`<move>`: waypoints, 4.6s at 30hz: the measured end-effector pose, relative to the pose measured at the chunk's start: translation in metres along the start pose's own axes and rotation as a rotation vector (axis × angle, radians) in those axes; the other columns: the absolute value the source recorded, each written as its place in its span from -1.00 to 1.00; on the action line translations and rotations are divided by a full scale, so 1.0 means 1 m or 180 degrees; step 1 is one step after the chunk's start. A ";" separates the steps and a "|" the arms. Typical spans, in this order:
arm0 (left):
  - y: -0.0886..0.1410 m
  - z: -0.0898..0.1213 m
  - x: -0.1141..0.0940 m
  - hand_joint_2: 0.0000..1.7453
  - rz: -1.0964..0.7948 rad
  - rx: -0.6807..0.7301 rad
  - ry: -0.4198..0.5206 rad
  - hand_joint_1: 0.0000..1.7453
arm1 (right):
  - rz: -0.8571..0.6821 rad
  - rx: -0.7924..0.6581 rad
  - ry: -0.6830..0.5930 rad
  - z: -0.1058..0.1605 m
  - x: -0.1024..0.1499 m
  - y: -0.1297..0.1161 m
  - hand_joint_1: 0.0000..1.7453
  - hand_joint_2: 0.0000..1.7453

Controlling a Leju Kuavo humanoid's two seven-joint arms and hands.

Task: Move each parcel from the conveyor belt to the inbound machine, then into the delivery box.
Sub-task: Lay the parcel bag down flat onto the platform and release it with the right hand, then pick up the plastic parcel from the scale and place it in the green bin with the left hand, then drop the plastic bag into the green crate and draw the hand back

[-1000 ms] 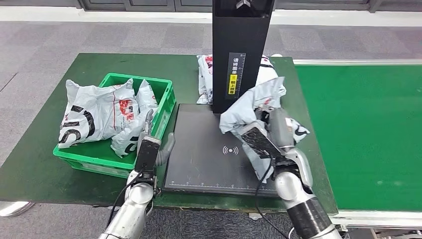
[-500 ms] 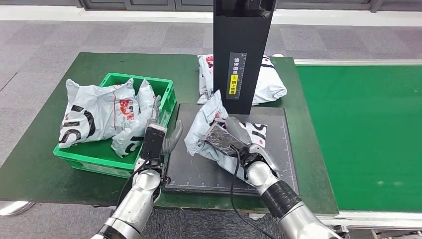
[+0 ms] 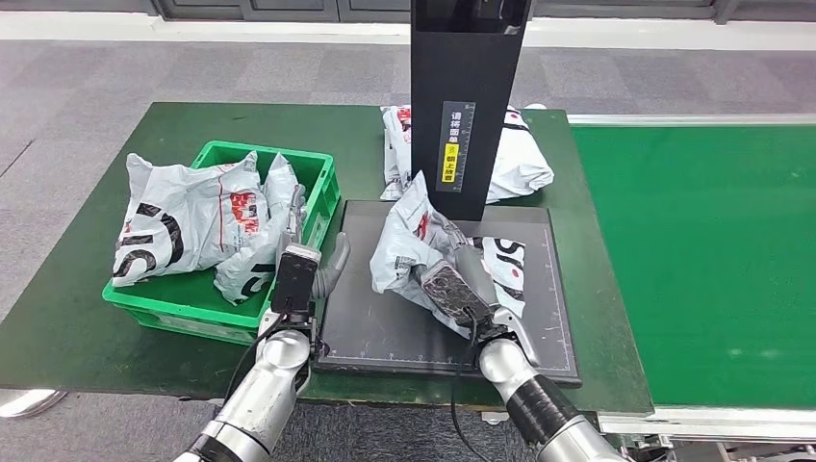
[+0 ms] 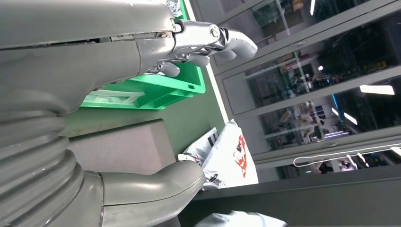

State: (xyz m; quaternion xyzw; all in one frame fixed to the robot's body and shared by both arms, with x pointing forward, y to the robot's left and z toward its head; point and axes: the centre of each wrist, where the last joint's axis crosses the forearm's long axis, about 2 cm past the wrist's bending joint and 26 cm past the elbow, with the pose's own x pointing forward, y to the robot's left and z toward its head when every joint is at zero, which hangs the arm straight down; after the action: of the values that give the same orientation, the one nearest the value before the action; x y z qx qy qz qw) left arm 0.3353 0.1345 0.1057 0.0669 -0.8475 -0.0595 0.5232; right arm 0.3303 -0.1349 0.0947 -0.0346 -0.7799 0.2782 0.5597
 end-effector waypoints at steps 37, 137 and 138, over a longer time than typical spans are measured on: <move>-0.031 -0.027 0.008 1.00 -0.0173 -0.0988 -0.0263 -1.00 | -0.0819 -0.0849 -0.0238 -0.004 -0.021 -0.043 -1.00 1.00; 0.137 -0.114 -0.023 -1.00 -0.4493 -0.0241 0.0899 -1.00 | -0.1066 -0.1857 0.0371 0.052 -0.029 -0.083 -1.00 1.00; 0.140 -0.116 -0.021 -1.00 -0.4368 -0.0121 0.0778 -1.00 | -0.1076 -0.1852 0.0377 0.053 -0.030 -0.083 -1.00 1.00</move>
State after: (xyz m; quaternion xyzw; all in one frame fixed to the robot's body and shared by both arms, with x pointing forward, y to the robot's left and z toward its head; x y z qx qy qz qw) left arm 0.4413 0.2724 0.1627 0.5843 -0.5476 -0.3835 0.4601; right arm 0.3154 -0.2362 0.0967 -0.0792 -0.7874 -0.0551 0.6089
